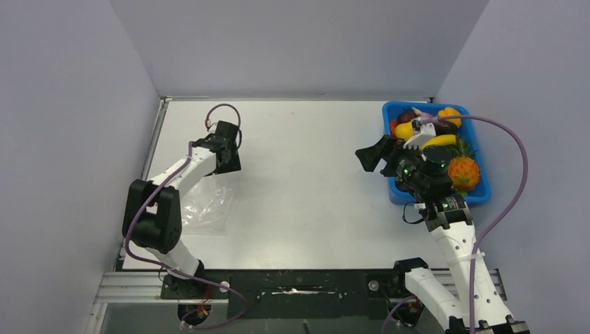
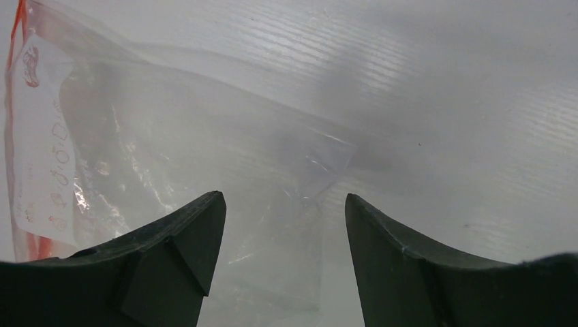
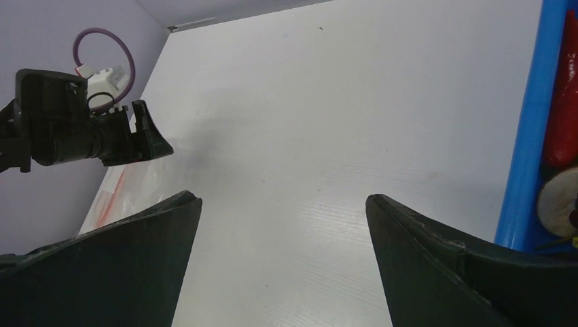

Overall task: Place the food in the zip-top bag and seal the zipper
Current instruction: Adjust the zipper food storage bag at the center of the board.

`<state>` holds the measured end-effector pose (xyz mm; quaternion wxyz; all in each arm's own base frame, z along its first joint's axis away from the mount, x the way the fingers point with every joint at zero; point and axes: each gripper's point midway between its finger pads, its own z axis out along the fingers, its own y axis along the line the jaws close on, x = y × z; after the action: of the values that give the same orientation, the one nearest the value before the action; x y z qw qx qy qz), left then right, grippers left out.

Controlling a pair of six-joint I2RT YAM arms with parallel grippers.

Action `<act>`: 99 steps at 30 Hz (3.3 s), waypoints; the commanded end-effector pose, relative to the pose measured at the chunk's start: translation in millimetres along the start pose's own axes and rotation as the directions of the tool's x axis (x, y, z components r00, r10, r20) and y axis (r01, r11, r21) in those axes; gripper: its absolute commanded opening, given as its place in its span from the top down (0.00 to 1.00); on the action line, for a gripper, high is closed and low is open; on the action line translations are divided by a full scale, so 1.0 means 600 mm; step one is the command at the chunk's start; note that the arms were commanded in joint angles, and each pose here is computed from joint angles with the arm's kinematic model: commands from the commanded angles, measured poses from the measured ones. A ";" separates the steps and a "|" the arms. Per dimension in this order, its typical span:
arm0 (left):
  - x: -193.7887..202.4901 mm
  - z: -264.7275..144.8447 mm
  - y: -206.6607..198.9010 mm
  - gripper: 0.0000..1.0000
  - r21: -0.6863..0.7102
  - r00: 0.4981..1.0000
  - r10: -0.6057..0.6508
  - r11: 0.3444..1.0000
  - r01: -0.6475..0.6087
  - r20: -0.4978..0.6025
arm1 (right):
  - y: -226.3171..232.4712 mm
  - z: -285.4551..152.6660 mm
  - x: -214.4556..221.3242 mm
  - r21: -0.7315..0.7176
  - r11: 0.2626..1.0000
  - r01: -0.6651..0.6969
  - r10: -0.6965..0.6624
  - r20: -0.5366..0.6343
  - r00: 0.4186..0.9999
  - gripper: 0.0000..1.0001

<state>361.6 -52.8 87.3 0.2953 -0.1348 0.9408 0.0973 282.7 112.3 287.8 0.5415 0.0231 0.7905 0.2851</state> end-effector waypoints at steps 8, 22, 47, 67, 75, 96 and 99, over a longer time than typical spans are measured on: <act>0.004 -0.014 -0.029 0.89 -0.012 0.992 0.123 0.992 -0.123 -0.006 | -0.009 -0.004 0.010 0.021 0.998 -0.052 0.052 0.016 0.999 0.01; -0.063 -0.329 -0.212 1.00 0.784 0.984 -0.029 0.609 -0.120 0.173 | 0.004 0.014 0.027 -0.015 0.996 -0.091 0.091 -0.003 0.996 0.03; -0.002 -0.116 -0.016 0.95 0.583 0.930 -0.348 0.733 0.351 -0.123 | 0.003 0.058 0.046 0.009 0.998 -0.066 0.067 -0.090 0.994 0.05; -0.051 -0.165 0.039 0.37 0.444 0.937 -0.309 0.871 0.211 0.162 | 0.026 0.096 0.080 0.002 0.995 -0.101 0.100 -0.155 0.983 0.08; -0.060 -0.122 -0.034 0.40 0.357 0.962 -0.251 0.913 0.198 0.108 | 0.070 0.115 0.105 -0.037 0.998 -0.053 0.045 -0.199 0.979 0.14; -0.072 0.006 -0.158 0.35 0.180 0.994 -0.058 0.983 0.040 0.092 | 0.068 0.074 0.093 -0.023 0.999 0.026 -0.029 -0.139 0.990 0.07; -0.053 0.025 -0.152 0.35 0.158 0.996 -0.035 0.987 0.022 0.080 | 0.065 0.077 0.099 -0.019 1.000 0.015 -0.018 -0.142 0.990 0.07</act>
<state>413.6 -137.9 81.7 0.3225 -0.1213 0.9388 -0.0001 284.6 184.3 230.0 0.4593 -0.0110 0.8421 0.2823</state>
